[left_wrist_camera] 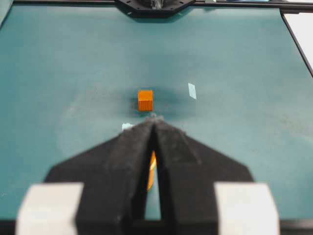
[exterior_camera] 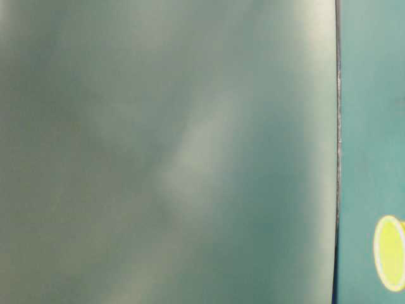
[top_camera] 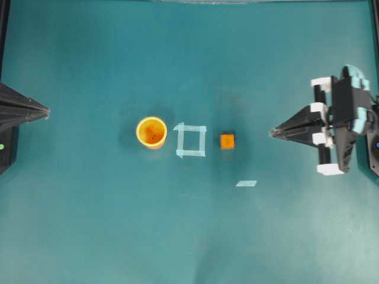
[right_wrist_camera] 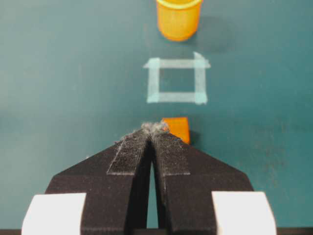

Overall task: Move the block to the left with right arm.
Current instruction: 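Move the open right gripper left over the orange cube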

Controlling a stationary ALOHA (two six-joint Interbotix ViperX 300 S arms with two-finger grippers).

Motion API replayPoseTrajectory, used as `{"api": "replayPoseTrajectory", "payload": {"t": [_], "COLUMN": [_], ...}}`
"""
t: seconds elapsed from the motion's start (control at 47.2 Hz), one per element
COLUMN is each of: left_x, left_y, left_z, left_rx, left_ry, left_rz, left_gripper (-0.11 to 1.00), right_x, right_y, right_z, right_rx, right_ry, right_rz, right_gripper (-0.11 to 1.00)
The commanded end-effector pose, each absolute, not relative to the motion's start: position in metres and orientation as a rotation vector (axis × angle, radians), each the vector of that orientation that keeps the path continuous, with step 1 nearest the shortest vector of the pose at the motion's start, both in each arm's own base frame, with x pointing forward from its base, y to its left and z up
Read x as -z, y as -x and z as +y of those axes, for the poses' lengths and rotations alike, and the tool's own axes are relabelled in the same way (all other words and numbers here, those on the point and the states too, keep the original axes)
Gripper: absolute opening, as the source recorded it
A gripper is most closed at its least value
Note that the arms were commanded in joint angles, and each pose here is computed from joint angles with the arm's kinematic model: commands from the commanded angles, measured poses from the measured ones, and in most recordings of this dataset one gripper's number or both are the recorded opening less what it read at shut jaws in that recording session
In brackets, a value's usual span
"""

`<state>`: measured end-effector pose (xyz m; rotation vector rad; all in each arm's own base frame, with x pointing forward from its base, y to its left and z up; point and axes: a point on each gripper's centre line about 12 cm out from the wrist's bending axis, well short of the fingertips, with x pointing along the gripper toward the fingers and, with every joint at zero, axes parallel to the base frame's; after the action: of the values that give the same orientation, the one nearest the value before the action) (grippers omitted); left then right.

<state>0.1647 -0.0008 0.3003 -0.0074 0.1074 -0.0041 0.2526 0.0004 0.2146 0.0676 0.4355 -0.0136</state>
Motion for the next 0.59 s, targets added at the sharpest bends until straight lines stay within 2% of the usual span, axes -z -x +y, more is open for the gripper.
{"api": "replayPoseTrajectory", "payload": {"t": [0.0,0.127,0.169,0.296,0.36,0.572], "left_x": [-0.315,-0.315,-0.315,-0.316,-0.316,-0.314], "left_y": [-0.165,-0.165,-0.165,-0.165,-0.165,-0.165], "left_z": [-0.001,-0.001,-0.001,-0.001,-0.001,-0.001], "left_rx": [0.004,0.004,0.004,0.004,0.004,0.006], "left_ry": [0.008,0.009,0.009,0.008,0.008,0.006], "left_rz": [0.072,0.068,0.066,0.064,0.066,0.074], "left_gripper": [0.00,0.00,0.00,0.00,0.00,0.00], "right_x": [-0.226,-0.224,-0.221,-0.207,-0.198,-0.174], "right_y": [-0.268,-0.282,-0.286,-0.300,-0.308,-0.338], "right_z": [0.001,0.001,0.001,0.000,0.000,-0.003], "right_rx": [0.011,0.013,0.015,0.022,0.024,0.027], "right_ry": [-0.075,-0.074,-0.076,-0.076,-0.074,-0.041], "right_rz": [0.410,0.440,0.457,0.558,0.621,0.773], "right_gripper": [0.00,0.02,0.11,0.49,0.61,0.61]}}
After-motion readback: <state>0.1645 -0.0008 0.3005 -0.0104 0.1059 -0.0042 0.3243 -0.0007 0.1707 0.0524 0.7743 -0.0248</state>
